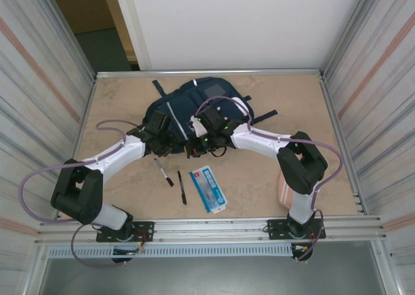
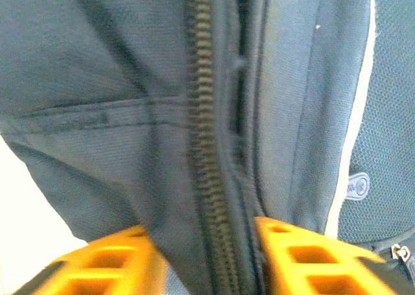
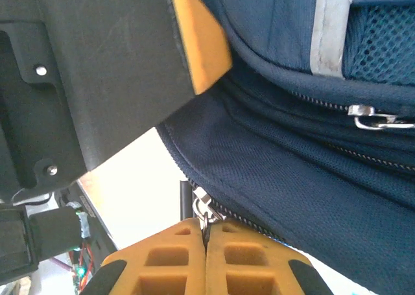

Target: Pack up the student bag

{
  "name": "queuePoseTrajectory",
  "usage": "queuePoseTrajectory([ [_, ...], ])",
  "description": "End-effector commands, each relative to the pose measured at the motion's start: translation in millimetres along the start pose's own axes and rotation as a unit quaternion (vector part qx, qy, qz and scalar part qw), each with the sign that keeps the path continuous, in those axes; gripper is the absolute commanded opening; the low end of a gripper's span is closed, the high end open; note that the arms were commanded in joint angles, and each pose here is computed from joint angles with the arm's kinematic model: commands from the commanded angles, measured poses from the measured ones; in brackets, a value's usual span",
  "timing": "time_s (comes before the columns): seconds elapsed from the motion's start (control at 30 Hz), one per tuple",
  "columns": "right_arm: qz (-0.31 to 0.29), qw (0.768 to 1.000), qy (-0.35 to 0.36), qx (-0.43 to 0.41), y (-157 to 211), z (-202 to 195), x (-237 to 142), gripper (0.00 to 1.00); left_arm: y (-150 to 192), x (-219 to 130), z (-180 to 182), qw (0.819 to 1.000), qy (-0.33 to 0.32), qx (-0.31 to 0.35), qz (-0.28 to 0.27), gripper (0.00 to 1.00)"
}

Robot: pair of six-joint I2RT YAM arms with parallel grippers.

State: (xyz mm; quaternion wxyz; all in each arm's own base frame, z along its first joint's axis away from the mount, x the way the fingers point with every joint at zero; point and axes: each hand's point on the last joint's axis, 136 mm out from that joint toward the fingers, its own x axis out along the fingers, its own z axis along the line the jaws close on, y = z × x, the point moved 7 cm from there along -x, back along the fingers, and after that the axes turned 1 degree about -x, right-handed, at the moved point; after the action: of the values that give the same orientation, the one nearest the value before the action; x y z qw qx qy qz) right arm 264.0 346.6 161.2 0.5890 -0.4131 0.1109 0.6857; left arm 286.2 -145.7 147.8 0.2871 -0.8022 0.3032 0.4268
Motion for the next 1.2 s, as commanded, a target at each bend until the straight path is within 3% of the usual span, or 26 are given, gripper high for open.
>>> queuePoseTrajectory([
  [0.0, -0.007, 0.999, -0.03, -0.013, 4, 12, -7, 0.0, -9, -14, 1, 0.998, -0.011, -0.01, -0.054, 0.12],
  [0.07, 0.006, 1.0, -0.019, -0.002, 7, 3, -9, 0.0, -10, -22, 4, 0.998, -0.013, -0.002, -0.066, 0.0],
  [0.17, 0.002, 1.0, 0.007, -0.001, 15, -13, -18, 0.0, -12, -28, 3, 0.997, 0.0, 0.02, -0.071, 0.0],
  [0.37, -0.009, 0.996, 0.087, 0.002, 35, -55, -36, 0.0, -15, -23, 2, 0.999, 0.013, 0.016, -0.027, 0.0],
  [0.63, -0.047, 0.969, 0.241, 0.039, 48, -114, -61, 0.0, -10, -15, -2, 0.999, 0.034, 0.025, 0.0, 0.0],
  [0.9, -0.095, 0.969, 0.224, 0.026, 45, -114, -60, 0.03, 0, -13, -1, 0.997, 0.056, 0.039, 0.022, 0.0],
  [0.93, -0.104, 0.969, 0.224, 0.024, 45, -115, -62, 0.04, 1, -13, 0, 0.997, 0.058, 0.043, 0.023, 0.04],
  [1.0, -0.112, 0.97, 0.216, 0.015, 45, -114, -66, 0.07, 2, -18, -1, 0.996, 0.067, 0.052, 0.024, 0.3],
  [1.03, -0.116, 0.97, 0.214, 0.011, 44, -113, -71, 0.08, 2, -22, -1, 0.996, 0.068, 0.059, 0.025, 0.38],
  [1.17, -0.162, 0.965, 0.202, -0.033, 51, -103, -89, 0.16, -2, -46, 5, 0.995, 0.046, 0.089, 0.016, 0.48],
])
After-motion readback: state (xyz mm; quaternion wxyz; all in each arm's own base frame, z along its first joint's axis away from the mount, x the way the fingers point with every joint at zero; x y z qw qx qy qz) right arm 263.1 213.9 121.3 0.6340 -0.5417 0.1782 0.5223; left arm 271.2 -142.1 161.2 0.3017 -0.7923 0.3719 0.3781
